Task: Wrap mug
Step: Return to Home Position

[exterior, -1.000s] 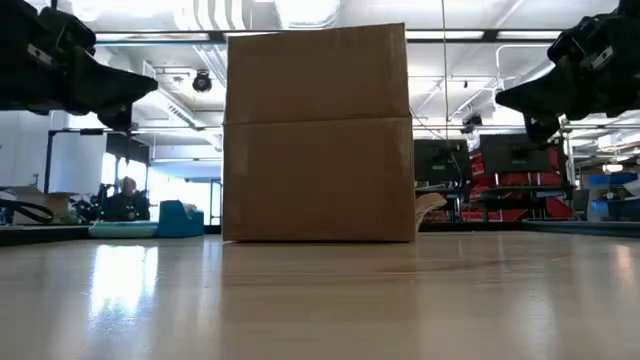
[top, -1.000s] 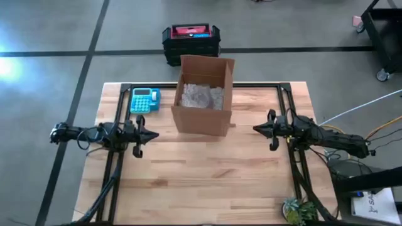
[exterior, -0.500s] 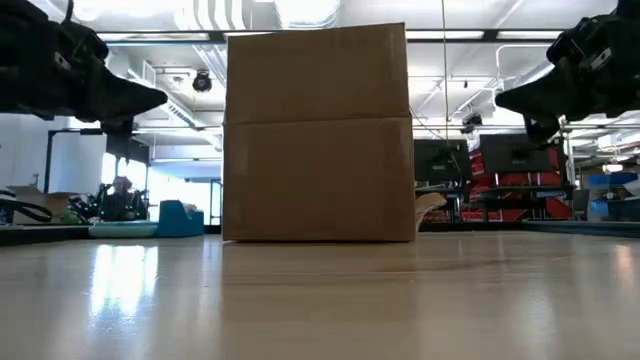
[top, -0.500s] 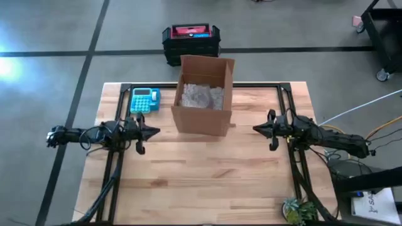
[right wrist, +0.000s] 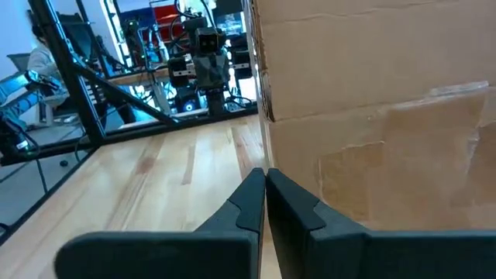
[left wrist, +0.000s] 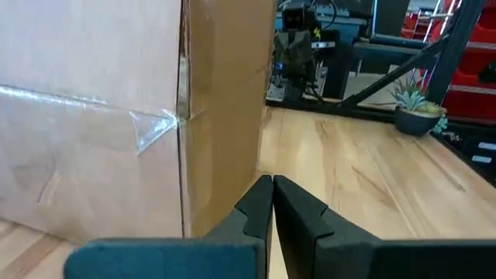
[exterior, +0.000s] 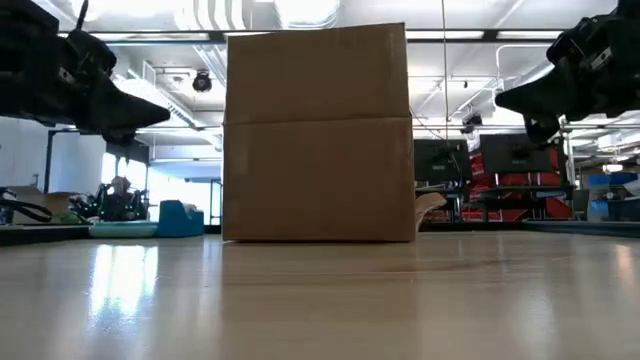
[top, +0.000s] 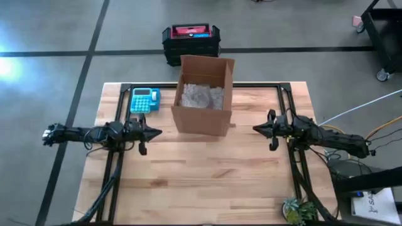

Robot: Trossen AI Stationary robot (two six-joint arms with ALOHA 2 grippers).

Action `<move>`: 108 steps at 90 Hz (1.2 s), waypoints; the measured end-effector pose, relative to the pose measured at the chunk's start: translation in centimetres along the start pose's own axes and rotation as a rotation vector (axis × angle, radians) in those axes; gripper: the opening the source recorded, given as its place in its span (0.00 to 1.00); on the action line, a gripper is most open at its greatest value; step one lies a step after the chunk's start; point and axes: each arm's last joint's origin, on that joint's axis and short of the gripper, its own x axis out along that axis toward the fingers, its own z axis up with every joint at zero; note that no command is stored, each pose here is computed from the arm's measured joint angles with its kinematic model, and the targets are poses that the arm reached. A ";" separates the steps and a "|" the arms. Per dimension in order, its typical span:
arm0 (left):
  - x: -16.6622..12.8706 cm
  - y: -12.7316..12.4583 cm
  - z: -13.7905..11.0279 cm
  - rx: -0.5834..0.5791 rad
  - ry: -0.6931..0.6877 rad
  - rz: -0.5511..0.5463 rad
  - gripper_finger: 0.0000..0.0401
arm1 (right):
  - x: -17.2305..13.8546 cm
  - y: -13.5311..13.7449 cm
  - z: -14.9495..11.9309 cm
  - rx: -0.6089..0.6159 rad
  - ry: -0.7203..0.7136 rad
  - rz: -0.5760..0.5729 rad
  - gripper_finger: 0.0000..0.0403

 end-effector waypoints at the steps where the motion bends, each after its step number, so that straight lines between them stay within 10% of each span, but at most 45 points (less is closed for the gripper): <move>1: 0.0 0.0 0.0 0.001 0.002 0.000 0.00 | 0.0 0.0 0.0 0.000 0.000 0.000 0.00; 108: 0.9 0.0 -1.3 0.030 0.148 0.018 0.00 | 0.0 0.0 0.0 0.001 0.000 0.000 0.00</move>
